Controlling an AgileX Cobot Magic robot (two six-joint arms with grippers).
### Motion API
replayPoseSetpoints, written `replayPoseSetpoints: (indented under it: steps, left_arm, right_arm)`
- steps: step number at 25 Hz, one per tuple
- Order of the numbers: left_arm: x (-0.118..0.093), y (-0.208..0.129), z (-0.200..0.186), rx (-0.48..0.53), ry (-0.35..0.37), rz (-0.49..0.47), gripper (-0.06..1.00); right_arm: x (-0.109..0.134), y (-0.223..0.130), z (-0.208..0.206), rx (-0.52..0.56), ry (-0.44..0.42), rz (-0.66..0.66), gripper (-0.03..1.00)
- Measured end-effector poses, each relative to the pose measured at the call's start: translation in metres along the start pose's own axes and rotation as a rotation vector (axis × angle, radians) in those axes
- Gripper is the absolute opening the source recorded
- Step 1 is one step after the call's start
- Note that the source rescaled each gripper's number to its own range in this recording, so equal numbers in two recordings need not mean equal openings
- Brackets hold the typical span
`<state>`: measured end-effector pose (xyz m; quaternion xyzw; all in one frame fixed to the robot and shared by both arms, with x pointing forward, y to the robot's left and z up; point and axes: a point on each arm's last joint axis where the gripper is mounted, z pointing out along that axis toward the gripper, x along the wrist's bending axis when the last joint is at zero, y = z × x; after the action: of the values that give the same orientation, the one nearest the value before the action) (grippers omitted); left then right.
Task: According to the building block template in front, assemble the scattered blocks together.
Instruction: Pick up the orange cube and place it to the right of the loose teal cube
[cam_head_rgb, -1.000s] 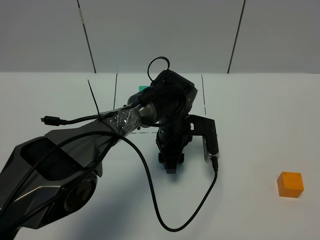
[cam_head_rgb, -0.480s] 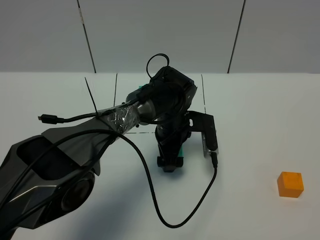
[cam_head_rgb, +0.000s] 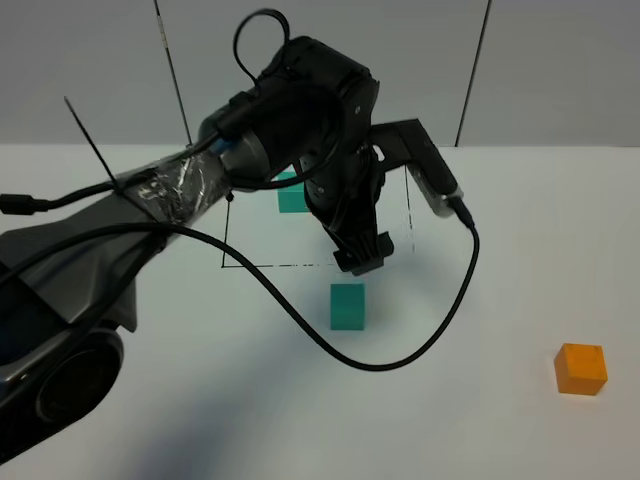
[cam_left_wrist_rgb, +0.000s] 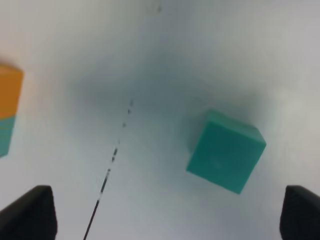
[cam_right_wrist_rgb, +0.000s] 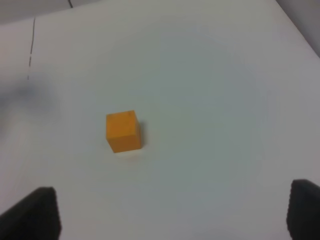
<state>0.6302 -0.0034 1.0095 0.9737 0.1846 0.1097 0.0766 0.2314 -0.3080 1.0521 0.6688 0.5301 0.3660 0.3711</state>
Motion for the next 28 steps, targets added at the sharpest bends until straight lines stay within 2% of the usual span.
replayPoseSetpoints:
  steps: [3, 8, 13, 17, 22, 24, 28]
  left_arm:
    - [0.011, -0.007, -0.021, -0.024, 0.043, -0.119, 0.96]
    - [0.048, -0.041, -0.039, -0.014, 0.086, -0.321, 0.94]
    - [0.079, -0.105, -0.055, 0.059, 0.092, -0.491, 0.92]
    - [0.088, -0.170, -0.071, 0.133, 0.087, -0.633, 0.89]
    - [0.075, -0.254, -0.101, 0.187, 0.098, -0.859, 0.87]
    - [0.059, -0.281, -0.117, 0.147, 0.128, -0.937, 0.87]
    - [0.015, -0.311, -0.148, 0.007, 0.218, -1.009, 0.85]
  right_arm:
    - [0.000, 0.000, 0.000, 0.000, 0.000, 0.000, 0.80]
    - [0.000, 0.000, 0.000, 0.000, 0.000, 0.000, 0.80]
    - [0.000, 0.000, 0.000, 0.000, 0.000, 0.000, 0.80]
    - [0.000, 0.000, 0.000, 0.000, 0.000, 0.000, 0.80]
    - [0.000, 0.000, 0.000, 0.000, 0.000, 0.000, 0.80]
    - [0.000, 0.000, 0.000, 0.000, 0.000, 0.000, 0.80]
    - [0.000, 0.000, 0.000, 0.000, 0.000, 0.000, 0.80]
